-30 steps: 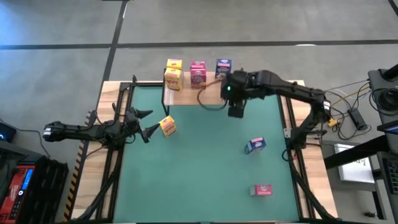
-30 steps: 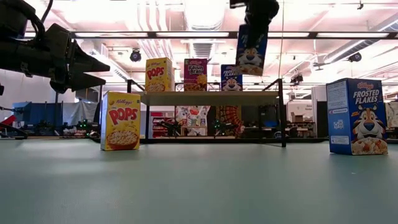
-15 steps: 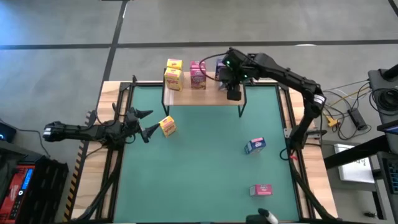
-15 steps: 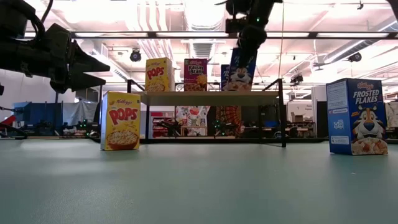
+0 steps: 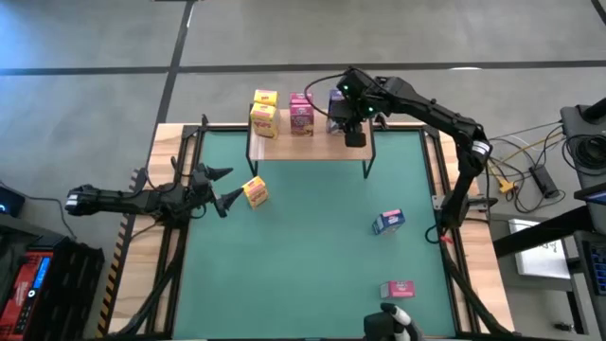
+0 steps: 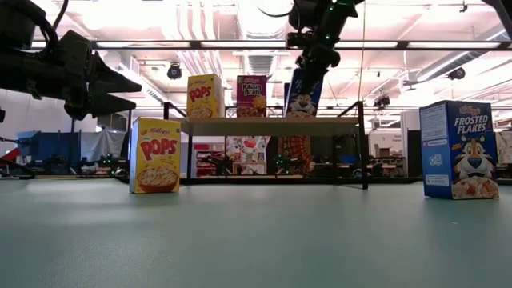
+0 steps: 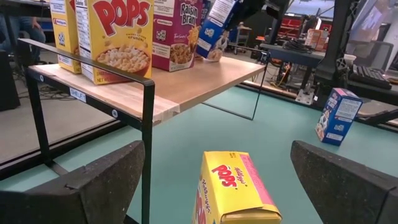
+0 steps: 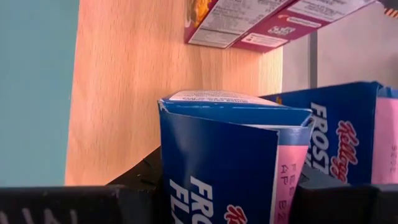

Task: Stack cereal on shelf
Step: Put the bottom blue cereal box on the shelf

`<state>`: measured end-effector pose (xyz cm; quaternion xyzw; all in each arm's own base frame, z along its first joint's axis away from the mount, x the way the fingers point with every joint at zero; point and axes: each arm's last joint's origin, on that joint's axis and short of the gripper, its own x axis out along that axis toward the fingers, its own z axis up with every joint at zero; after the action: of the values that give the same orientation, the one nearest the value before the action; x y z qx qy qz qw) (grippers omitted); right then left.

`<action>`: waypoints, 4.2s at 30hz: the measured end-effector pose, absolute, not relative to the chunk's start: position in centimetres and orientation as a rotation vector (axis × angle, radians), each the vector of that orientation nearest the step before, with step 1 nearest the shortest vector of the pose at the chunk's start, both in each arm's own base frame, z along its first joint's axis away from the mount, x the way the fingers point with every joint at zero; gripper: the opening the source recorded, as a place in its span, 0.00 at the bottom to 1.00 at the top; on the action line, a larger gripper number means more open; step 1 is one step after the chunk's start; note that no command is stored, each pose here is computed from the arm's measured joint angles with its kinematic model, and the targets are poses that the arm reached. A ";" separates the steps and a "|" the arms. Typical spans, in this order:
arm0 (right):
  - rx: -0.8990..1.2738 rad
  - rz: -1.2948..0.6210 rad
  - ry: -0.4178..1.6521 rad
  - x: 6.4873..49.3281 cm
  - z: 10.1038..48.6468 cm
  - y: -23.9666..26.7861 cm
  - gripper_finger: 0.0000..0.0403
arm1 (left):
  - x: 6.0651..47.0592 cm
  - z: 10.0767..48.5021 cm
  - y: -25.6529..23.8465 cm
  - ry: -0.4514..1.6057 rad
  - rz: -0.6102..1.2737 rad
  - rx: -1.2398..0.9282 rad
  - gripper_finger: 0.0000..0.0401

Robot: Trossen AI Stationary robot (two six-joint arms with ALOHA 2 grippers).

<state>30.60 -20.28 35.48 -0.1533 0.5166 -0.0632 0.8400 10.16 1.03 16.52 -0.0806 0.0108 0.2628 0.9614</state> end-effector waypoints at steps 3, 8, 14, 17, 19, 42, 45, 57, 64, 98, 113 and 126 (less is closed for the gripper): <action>-0.343 -0.129 1.086 30.7 35.5 -20.4 0.37 | 10.2 16.5 1.0 0.022 0.532 -0.163 0.96; -0.357 -0.121 1.085 30.7 35.5 -20.4 0.37 | 10.2 16.5 1.0 0.022 0.532 -0.163 0.96; -0.353 -0.125 1.086 30.7 35.5 -20.4 0.37 | 10.2 16.5 1.0 0.021 0.532 -0.164 0.96; -0.352 -0.132 1.088 30.7 35.5 -20.4 0.37 | 10.2 16.5 1.0 0.022 0.532 -0.163 0.96; -0.352 -0.132 1.089 30.7 35.5 -20.4 0.37 | 10.2 16.5 1.0 0.021 0.532 -0.164 0.96; -0.333 -0.137 1.095 30.7 35.4 -20.3 0.37 | 10.2 16.5 1.0 0.022 0.532 -0.163 0.96; -0.332 -0.136 1.099 30.6 35.4 -20.3 0.37 | 10.2 16.5 1.0 0.022 0.532 -0.163 0.96; -0.372 -0.088 1.130 30.4 35.3 -20.2 0.37 | 10.2 16.5 1.0 0.022 0.532 -0.163 0.96; -0.383 -0.080 1.131 30.4 35.3 -20.1 0.37 | 10.2 16.5 1.0 0.022 0.532 -0.164 0.96; -0.325 -0.067 1.077 30.7 35.3 -20.1 0.37 | 10.2 16.5 1.0 0.021 0.532 -0.164 0.96; -0.335 -0.108 1.085 30.7 35.3 -20.3 0.41 | 10.2 16.5 1.0 0.021 0.532 -0.164 0.96; -0.331 -0.102 1.096 30.7 35.2 -20.3 0.41 | 10.2 16.5 1.0 0.022 0.532 -0.163 0.96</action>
<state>30.66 -20.26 35.23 -0.1563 0.5183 -0.0481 0.8394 10.16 1.03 16.53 -0.0806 0.0107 0.2628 0.9614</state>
